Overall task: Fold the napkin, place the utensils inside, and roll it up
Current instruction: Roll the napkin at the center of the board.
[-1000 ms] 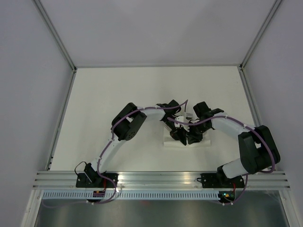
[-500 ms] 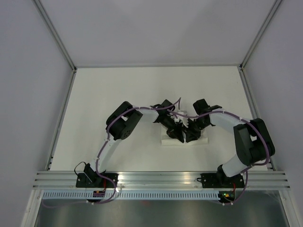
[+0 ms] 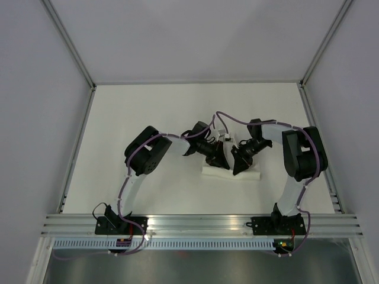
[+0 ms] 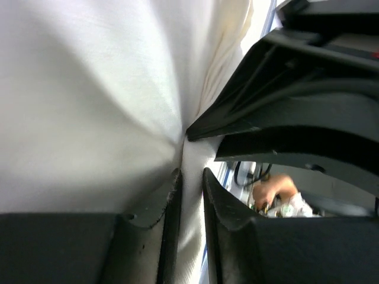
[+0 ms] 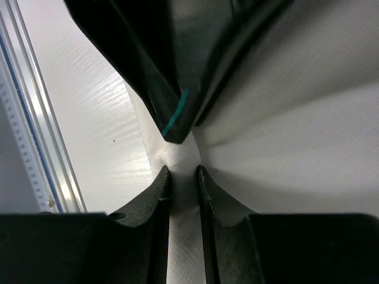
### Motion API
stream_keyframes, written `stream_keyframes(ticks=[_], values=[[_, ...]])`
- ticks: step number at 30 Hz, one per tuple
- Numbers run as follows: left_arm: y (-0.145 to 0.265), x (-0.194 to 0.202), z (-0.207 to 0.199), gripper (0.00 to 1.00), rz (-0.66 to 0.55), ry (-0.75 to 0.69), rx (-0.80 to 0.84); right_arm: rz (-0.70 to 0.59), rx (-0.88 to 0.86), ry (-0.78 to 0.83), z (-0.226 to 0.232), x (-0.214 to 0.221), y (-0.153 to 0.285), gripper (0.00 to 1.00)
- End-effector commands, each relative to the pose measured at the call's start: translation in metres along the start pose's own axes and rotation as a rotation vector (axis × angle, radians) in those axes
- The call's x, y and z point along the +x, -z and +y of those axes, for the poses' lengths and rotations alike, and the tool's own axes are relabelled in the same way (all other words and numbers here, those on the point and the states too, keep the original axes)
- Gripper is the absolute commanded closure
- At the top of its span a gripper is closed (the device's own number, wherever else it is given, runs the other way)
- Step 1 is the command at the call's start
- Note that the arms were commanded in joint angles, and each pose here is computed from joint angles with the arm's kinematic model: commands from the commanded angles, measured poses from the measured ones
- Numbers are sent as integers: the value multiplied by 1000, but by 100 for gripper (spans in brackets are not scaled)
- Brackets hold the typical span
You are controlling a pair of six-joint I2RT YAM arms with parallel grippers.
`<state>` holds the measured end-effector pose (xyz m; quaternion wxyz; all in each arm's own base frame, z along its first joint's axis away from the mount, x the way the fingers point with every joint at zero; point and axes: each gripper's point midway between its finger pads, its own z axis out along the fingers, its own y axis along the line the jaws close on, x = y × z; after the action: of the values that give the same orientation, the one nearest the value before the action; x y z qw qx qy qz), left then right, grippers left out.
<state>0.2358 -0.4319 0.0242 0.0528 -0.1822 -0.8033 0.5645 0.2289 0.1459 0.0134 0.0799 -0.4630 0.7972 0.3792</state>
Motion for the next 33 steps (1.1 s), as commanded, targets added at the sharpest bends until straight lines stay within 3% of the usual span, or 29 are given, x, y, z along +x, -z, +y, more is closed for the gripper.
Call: stream_keyframes(ticks=[1, 6, 11, 15, 19, 25, 28, 33], values=[[29, -43, -45, 75, -168, -40, 43, 196, 73, -30, -36, 51, 7, 91], [41, -52, -42, 75, -270, -94, -23, 210, 84, -70, -46, 54, 11, 92], [68, -63, -56, 74, -441, -256, -118, 227, 82, -114, -54, 53, 12, 93], [83, -63, -67, 73, -510, -418, -208, 239, 104, -149, -66, 48, 13, 94], [78, -54, -61, 68, -454, -688, -401, 254, 108, -173, -71, 51, 11, 94], [40, -17, -45, 62, -309, -1078, -675, 263, 108, -186, -72, 53, 10, 94], [34, -17, -43, 60, -315, -1205, -739, 270, 101, -199, -72, 54, 10, 94], [26, -13, -37, 57, -309, -1293, -782, 278, 100, -206, -73, 55, 10, 95]])
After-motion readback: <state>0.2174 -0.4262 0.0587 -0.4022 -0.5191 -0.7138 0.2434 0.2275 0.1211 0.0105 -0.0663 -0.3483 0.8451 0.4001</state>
